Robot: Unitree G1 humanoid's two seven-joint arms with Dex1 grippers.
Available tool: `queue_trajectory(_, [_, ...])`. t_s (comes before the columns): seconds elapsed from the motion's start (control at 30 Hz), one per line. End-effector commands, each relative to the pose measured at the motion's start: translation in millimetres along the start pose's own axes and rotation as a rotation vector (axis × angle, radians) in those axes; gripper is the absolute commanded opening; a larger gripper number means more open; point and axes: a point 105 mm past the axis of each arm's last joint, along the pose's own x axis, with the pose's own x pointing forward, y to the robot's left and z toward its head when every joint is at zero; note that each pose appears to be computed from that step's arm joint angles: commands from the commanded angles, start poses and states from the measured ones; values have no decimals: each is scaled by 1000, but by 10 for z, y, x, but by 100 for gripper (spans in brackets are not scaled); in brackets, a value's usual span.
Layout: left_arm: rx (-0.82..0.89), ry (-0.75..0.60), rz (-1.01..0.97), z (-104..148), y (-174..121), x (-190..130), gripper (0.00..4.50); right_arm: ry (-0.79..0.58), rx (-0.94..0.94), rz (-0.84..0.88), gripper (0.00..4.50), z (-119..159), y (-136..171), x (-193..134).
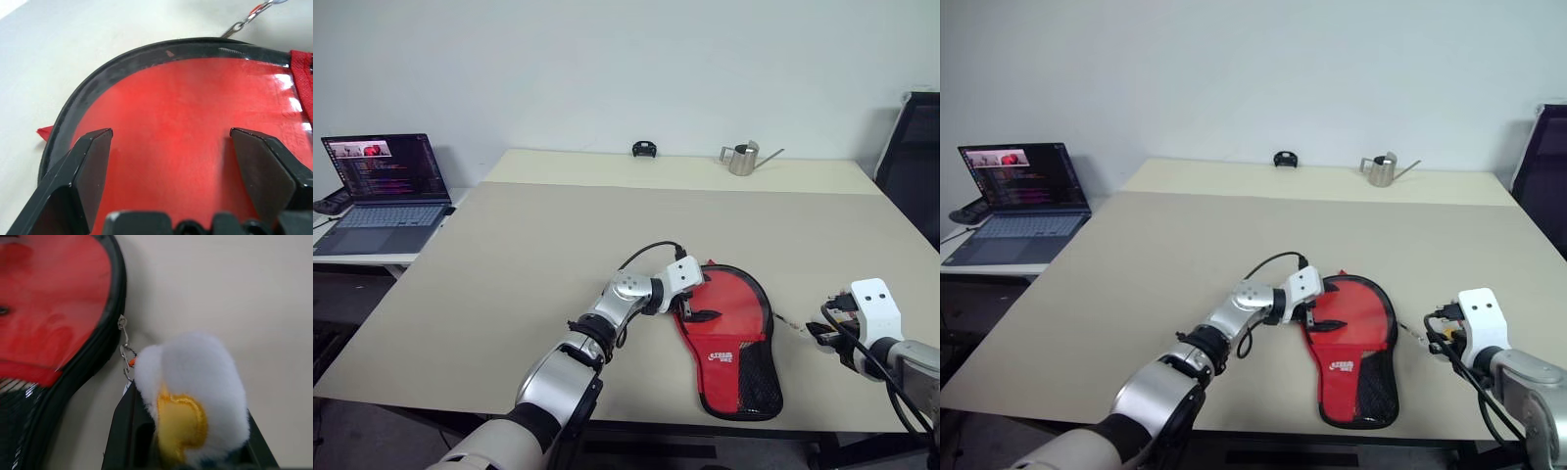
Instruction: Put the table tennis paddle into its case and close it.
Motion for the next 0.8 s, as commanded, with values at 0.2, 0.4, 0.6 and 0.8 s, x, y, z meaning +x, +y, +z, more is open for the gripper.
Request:
queue_trajectory(0.2, [-159,227,-217,-705,-627,27,421,67,-24,62,65,-215,101,-305])
queue_trajectory(0.4, [-160,236,-229,-736,-662,20,421,146,-48,109,65,-399,97,-484])
queue_trajectory(0.6, [-160,238,-235,-745,-676,18,421,218,-91,215,65,-536,189,-656])
queue_trajectory(0.8, [-162,241,-242,-757,-700,21,421,263,-104,346,64,-659,396,-762])
